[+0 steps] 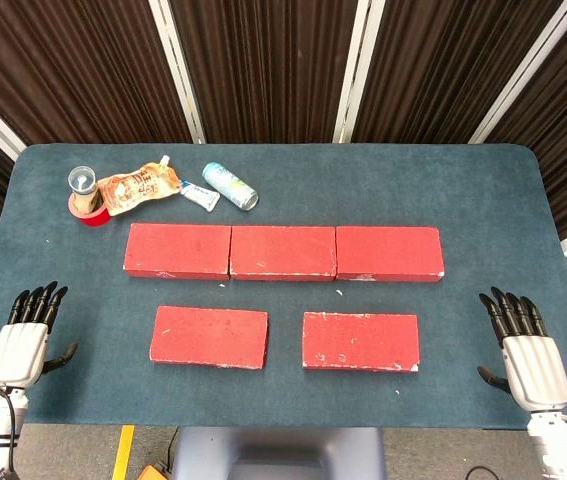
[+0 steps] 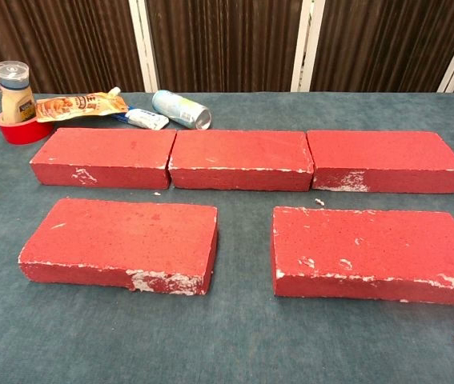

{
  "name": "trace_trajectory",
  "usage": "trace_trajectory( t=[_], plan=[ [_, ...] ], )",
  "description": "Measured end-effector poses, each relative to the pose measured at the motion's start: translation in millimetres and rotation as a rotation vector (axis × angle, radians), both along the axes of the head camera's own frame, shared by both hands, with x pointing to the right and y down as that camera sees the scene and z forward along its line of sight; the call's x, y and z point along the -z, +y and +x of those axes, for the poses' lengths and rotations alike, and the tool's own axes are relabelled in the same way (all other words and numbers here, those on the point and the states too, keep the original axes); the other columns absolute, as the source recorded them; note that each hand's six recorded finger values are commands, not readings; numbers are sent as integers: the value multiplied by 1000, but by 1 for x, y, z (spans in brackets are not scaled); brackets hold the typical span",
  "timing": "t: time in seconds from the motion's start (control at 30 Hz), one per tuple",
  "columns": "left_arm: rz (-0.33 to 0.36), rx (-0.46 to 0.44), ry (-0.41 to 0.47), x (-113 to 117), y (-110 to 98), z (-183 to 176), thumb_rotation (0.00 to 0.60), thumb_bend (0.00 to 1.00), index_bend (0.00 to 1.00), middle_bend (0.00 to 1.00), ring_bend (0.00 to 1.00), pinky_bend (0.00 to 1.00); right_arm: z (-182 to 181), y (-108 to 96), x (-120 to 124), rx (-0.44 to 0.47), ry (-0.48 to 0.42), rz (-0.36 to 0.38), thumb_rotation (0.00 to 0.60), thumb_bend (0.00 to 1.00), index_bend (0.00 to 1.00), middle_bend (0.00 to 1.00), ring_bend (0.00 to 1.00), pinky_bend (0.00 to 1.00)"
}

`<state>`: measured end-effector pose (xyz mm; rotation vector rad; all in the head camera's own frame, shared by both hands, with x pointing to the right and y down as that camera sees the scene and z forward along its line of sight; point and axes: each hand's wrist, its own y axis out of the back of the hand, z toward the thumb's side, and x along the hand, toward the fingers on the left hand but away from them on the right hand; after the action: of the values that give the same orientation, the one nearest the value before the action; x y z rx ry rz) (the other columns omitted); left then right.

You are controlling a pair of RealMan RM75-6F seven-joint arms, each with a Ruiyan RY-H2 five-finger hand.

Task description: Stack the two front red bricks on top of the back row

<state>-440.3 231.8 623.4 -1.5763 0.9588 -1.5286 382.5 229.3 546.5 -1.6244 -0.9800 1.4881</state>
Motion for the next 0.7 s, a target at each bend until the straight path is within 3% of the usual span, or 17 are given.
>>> trace_trajectory(
  t=[0.7],
  plan=[
    [-4, 15, 0, 6, 0, -2, 600, 258, 0, 0, 0, 0, 1, 1, 0, -8, -8, -4, 600, 0, 122, 115, 52, 0]
  ],
)
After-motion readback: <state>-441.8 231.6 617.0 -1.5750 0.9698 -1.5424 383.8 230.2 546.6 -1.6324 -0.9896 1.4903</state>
